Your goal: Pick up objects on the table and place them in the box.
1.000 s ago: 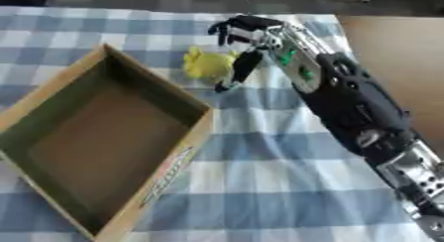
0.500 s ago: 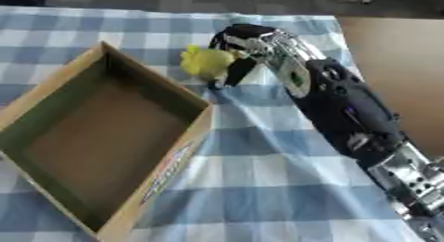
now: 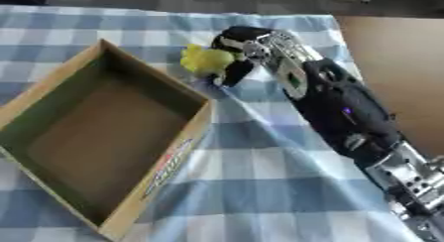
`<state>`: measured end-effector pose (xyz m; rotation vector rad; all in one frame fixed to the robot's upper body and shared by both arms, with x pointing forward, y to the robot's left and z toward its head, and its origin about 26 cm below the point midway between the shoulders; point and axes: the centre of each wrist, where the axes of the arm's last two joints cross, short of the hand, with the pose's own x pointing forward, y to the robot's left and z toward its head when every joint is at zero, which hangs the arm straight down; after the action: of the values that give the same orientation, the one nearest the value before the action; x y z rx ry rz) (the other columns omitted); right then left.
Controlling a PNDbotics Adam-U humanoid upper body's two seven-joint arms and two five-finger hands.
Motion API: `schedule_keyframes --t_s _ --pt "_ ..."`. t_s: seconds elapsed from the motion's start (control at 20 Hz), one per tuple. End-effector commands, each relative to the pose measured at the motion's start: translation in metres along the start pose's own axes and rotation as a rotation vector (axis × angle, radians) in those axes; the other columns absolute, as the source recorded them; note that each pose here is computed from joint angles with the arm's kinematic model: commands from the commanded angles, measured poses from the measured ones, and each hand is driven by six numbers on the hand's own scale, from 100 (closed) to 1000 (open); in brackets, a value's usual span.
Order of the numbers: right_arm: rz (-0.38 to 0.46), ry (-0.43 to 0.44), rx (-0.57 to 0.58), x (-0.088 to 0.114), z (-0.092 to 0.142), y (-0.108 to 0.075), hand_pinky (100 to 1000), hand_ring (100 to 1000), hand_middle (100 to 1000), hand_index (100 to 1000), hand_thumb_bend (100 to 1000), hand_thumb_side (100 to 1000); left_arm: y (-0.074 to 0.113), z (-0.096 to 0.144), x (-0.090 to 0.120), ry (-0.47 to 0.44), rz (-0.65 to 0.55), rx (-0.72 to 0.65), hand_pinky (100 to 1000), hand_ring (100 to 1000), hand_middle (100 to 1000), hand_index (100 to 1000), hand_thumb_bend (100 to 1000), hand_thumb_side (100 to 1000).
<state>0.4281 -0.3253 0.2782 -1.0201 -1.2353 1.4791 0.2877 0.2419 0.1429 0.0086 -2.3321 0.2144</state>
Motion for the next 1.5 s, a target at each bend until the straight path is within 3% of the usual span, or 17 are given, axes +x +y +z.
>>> schedule_keyframes --t_s 0.05,0.3,0.9,1.3,1.5 --pt "0.003 -0.017 -0.038 0.003 0.009 -0.019 799 749 504 723 180 357 0.0 -0.003 0.005 -0.022 0.0 -0.012 606 552 532 892 100 816" --pt "-0.011 -0.018 -0.063 0.007 0.014 -0.029 791 731 482 697 105 336 0.0 -0.003 0.006 -0.021 -0.002 -0.013 607 552 532 892 100 816" --pt "-0.027 -0.009 -0.077 0.009 0.023 -0.04 787 727 503 695 100 345 0.001 -0.004 0.006 -0.021 -0.004 -0.019 609 554 534 892 100 815" --pt "-0.116 -0.053 -0.051 0.008 0.028 -0.044 792 729 538 706 100 385 0.001 -0.004 0.006 -0.023 -0.003 -0.025 609 554 535 893 100 813" --pt "-0.135 -0.045 -0.046 0.007 0.03 -0.044 791 737 601 717 100 312 0.001 -0.005 0.006 -0.025 -0.003 -0.027 610 555 535 894 100 813"
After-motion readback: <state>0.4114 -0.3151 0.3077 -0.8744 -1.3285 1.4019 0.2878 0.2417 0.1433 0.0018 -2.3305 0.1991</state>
